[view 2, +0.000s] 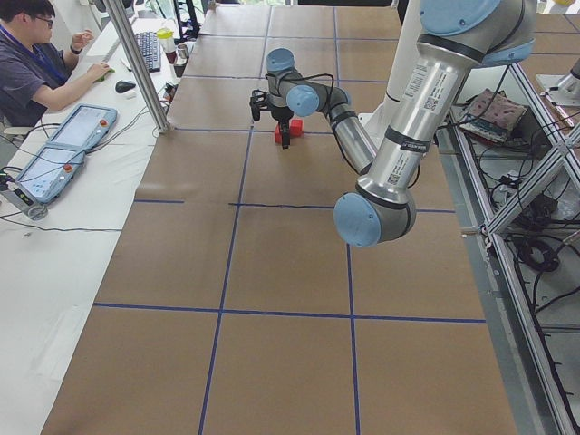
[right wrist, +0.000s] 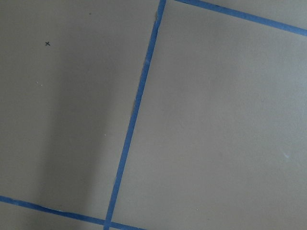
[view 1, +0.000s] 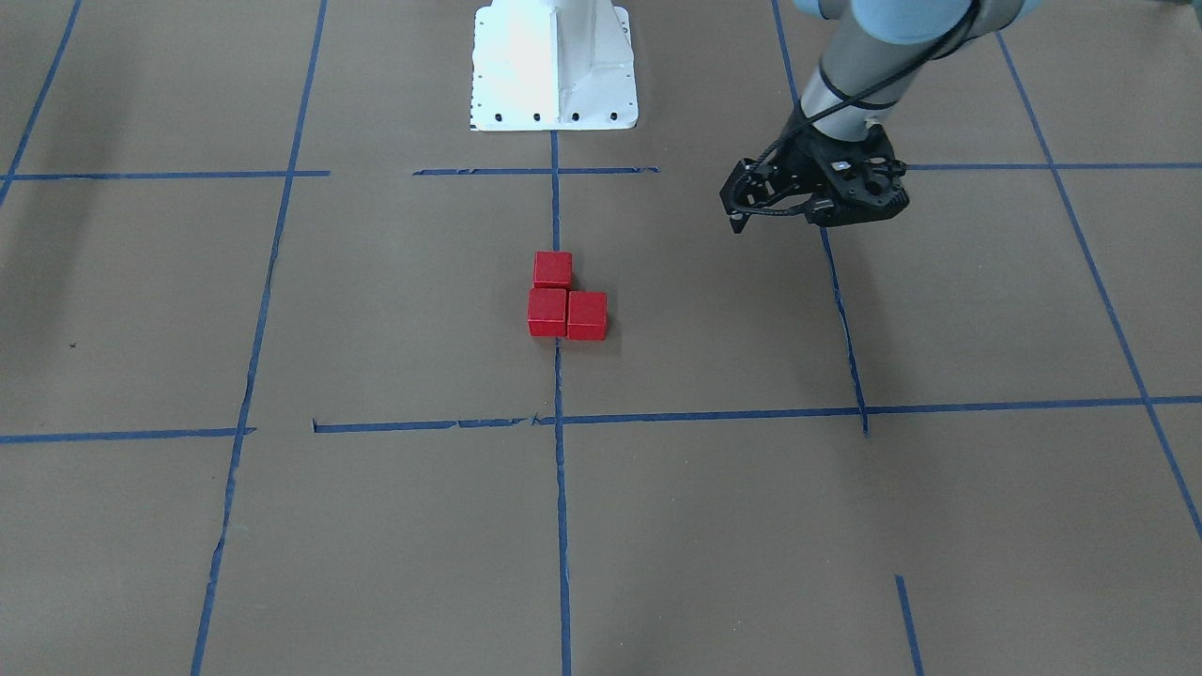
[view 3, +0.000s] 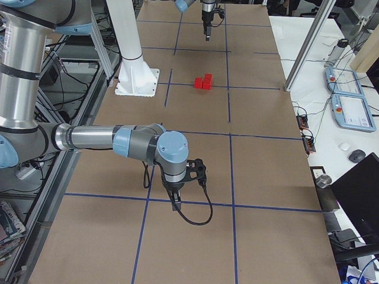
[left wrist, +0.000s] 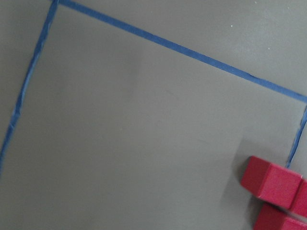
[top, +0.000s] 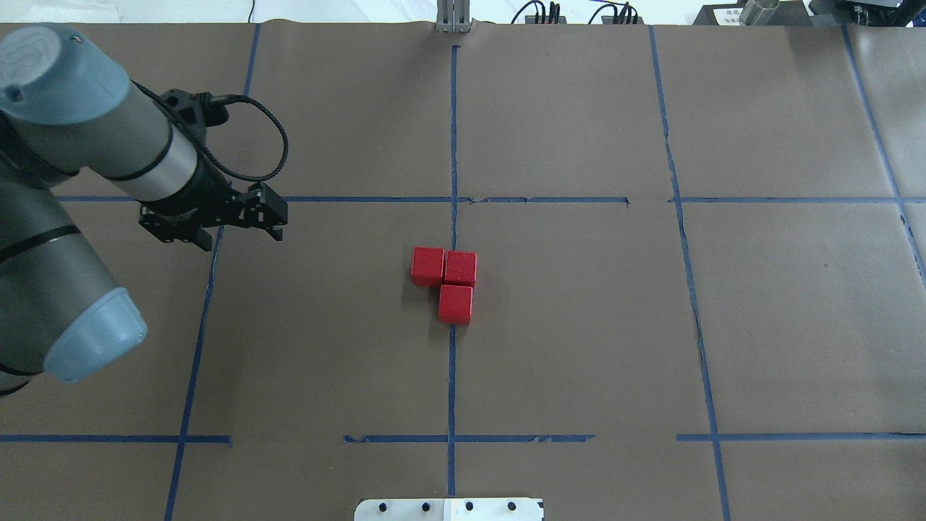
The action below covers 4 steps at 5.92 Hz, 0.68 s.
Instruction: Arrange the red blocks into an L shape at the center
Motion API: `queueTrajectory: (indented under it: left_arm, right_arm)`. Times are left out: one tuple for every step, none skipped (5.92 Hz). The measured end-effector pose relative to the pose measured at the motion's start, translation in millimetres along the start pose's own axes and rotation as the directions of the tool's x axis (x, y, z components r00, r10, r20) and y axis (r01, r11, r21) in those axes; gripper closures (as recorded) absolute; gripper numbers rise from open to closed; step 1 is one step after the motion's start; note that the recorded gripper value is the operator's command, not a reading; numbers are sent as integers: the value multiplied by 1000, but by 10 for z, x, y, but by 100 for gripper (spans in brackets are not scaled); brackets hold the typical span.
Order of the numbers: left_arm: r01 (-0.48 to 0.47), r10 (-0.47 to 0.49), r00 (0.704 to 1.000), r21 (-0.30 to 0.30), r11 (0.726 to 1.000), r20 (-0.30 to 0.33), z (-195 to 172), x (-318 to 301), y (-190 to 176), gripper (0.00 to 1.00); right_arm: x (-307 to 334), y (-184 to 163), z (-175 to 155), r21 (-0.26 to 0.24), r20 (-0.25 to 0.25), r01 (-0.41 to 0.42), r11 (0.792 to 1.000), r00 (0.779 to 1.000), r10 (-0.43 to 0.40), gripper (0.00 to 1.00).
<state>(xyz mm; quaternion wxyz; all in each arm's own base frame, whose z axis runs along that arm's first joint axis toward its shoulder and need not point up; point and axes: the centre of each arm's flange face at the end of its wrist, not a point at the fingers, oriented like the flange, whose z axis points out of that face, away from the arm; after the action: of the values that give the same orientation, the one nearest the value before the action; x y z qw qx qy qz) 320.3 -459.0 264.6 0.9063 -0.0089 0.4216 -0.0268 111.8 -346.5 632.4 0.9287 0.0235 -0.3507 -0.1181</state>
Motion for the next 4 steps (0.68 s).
queueTrajectory:
  left_arm:
    - [-141, 141, 989, -4, 990, 41, -101, -471, -176, 0]
    - [-250, 249, 964, -7, 968, 87, -224, -1081, -346, 0]
    - [-305, 306, 946, -25, 952, 108, -364, -1834, -439, 0]
    - [-314, 316, 943, -40, 949, 107, -506, -2651, -446, 0]
  right_arm:
    - [3, 1, 3, -1, 0, 0, 1000, 1000, 0, 0]
    - [8, 3, 9, -2, 0, -1, 1000, 1000, 1, 0]
    - [12, 8, 15, -4, 1, -2, 1000, 1000, 2, 0]
    - [12, 16, 23, -4, 4, -4, 1000, 1000, 4, 1]
